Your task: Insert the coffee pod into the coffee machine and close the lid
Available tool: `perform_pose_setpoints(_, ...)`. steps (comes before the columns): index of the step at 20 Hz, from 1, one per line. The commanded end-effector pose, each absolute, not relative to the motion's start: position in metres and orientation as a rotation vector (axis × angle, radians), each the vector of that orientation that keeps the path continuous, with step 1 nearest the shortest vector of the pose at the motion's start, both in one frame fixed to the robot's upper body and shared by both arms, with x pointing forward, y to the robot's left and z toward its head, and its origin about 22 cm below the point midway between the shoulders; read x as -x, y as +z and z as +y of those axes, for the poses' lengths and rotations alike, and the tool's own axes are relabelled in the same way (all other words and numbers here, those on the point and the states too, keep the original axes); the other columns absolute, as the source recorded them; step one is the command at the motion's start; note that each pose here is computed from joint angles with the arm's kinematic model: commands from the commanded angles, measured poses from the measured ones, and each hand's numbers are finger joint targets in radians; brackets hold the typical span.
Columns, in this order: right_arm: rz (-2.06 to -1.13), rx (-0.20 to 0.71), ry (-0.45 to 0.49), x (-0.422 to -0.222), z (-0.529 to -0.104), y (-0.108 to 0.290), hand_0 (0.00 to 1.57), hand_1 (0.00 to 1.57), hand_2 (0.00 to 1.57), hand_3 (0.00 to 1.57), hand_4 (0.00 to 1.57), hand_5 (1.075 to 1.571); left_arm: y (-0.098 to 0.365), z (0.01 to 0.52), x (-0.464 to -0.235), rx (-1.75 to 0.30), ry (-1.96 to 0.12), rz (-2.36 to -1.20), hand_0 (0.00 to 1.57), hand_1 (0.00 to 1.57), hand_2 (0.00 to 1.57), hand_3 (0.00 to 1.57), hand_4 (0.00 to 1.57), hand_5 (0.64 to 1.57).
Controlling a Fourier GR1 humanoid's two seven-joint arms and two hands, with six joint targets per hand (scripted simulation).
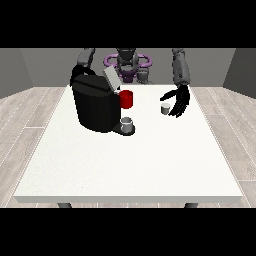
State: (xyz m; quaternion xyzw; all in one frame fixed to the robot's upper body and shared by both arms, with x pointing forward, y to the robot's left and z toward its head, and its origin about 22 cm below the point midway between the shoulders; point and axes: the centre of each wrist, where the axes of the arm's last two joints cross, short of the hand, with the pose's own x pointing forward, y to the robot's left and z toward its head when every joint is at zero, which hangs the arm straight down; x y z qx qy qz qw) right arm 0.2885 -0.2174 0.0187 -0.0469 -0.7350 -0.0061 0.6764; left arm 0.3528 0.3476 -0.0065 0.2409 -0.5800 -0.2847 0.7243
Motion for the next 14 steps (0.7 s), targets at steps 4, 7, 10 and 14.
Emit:
perform_pose_setpoints(4,-1.644,0.124,-0.017,-0.285,-0.213,0.014,0.0,0.0,0.0,0.0,0.52,1.571,-0.013,0.345,-0.356,-0.619,-0.698,-1.312,0.7,0.7,0.83,0.59,0.0,1.571)
perform_pose_setpoints(7,-1.642,0.115,-0.016,-0.278,-0.213,0.003,0.0,0.0,0.0,0.0,0.49,1.571,-0.011,0.341,-0.36,-0.682,-0.68,-1.359,0.69,0.69,0.85,0.65,0.29,1.571)
perform_pose_setpoints(10,-1.699,0.072,-0.039,-0.293,-0.189,0.049,0.0,0.0,0.0,0.0,0.51,1.571,0.005,0.35,-0.373,-0.708,-0.648,-1.381,0.82,0.82,0.97,0.74,0.39,1.571)
perform_pose_setpoints(14,-1.678,0.077,-0.056,-0.292,-0.218,0.016,0.0,0.0,0.0,0.0,0.51,1.571,-0.017,0.323,-0.365,-0.761,-0.767,-1.378,0.99,0.99,1.09,0.87,0.29,1.571)
